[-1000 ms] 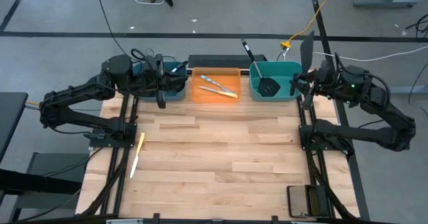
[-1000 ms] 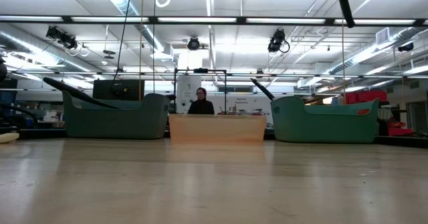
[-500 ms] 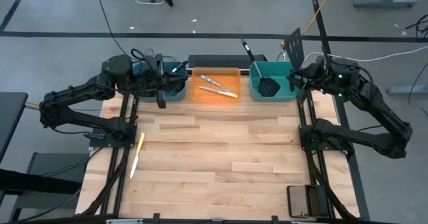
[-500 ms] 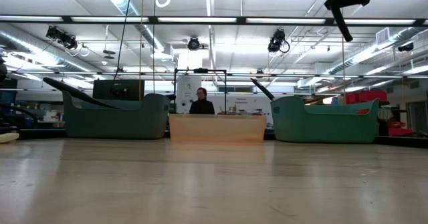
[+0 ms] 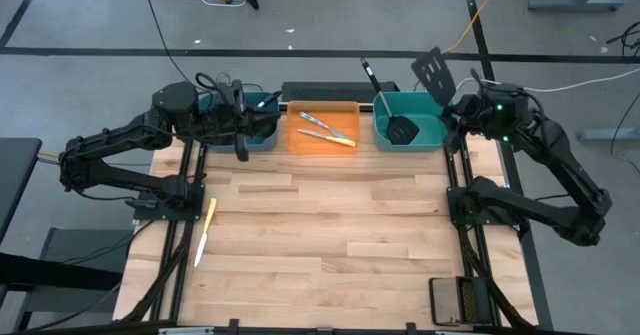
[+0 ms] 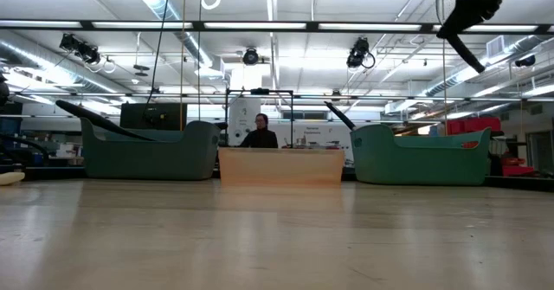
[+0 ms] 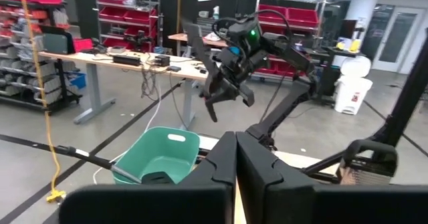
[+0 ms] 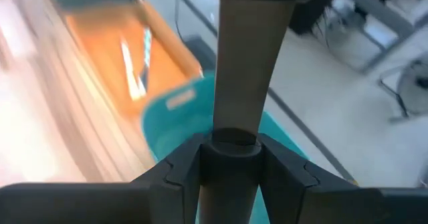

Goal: Pick & Place Kitchen Items
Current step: Put the black spatula into the green bin

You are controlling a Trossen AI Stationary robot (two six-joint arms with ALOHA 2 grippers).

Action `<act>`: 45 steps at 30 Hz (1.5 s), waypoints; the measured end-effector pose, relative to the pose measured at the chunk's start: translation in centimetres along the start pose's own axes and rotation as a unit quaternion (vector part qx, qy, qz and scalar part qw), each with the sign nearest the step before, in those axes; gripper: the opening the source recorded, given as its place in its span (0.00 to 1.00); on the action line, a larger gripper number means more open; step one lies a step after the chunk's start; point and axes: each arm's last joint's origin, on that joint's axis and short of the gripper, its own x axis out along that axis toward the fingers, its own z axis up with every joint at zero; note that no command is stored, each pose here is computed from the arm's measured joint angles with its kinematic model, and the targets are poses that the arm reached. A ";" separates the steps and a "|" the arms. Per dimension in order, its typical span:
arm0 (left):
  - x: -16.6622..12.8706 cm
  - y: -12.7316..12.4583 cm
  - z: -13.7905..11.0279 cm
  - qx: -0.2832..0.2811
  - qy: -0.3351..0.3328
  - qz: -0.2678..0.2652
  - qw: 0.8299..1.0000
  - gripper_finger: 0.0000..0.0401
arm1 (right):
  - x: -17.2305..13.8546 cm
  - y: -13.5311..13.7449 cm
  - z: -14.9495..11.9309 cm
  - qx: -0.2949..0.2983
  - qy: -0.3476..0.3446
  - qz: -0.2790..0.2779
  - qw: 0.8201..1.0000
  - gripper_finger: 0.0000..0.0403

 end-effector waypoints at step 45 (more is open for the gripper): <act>0.0 0.0 0.0 -0.013 -0.001 0.004 1.000 0.01 | 6.3 -0.6 -3.5 -0.051 0.275 -0.075 0.957 0.31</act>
